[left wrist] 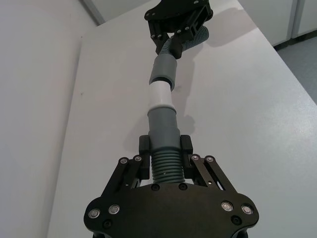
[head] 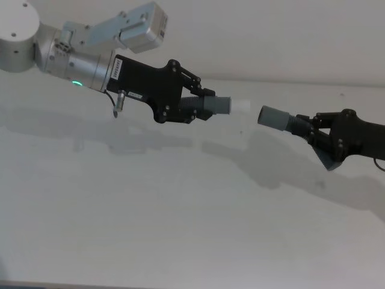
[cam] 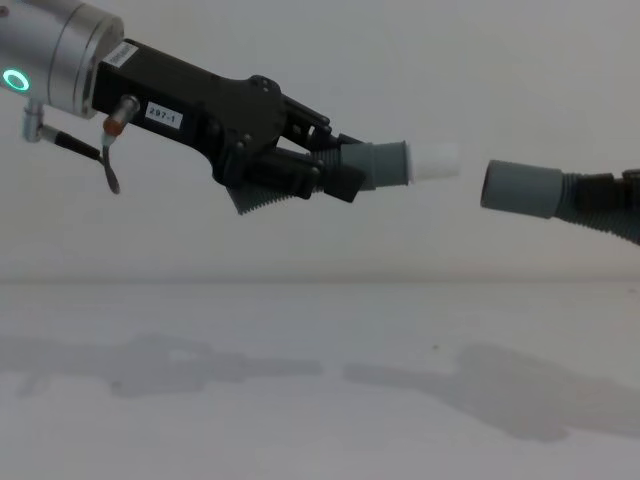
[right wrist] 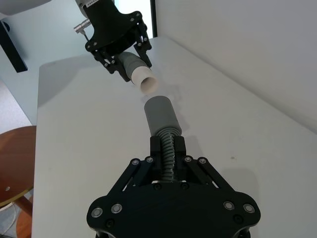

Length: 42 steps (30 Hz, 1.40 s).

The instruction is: Use both hands to pick up one end of the pipe from the table, align the ends, and insert them.

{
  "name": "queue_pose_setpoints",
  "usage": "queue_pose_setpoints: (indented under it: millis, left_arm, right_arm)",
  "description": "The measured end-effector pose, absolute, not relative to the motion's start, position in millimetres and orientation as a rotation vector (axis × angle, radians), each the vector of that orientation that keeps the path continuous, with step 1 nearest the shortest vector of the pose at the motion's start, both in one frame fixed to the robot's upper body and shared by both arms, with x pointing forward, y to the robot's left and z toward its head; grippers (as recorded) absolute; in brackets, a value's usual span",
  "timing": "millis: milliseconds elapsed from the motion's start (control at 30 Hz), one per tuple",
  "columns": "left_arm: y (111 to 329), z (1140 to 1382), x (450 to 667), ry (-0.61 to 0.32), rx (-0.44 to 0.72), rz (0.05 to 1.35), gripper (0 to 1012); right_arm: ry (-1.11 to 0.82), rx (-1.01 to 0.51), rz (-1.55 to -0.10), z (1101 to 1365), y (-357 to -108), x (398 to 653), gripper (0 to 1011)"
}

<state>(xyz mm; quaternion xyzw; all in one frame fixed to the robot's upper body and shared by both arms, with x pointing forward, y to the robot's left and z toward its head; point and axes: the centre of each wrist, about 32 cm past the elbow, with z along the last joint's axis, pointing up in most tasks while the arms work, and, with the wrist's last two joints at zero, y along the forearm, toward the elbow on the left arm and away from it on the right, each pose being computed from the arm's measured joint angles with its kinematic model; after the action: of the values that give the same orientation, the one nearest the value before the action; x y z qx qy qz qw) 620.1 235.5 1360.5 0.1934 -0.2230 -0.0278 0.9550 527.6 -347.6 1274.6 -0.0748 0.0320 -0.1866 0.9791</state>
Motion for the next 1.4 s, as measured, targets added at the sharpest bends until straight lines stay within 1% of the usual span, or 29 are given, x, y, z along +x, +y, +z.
queue_pose_setpoints:
  millis: [500, 967, 1400]
  left_arm:
    - [234.1, 1361.5, 621.0, -0.451, 0.404, -0.066, 347]
    - [226.2, 1367.9, 624.6, -0.469, 0.468, -0.109, 347]
    - [223.4, 1370.0, 625.8, -0.474, 0.488, -0.122, 347]
  right_arm:
    - [0.066, -0.163, -0.371, 1275.1, -350.9, 527.2, 155]
    - [0.066, -0.165, -0.370, 1275.5, -351.7, 527.2, 155]
    - [0.067, -0.167, -0.369, 1275.4, -351.8, 527.2, 155]
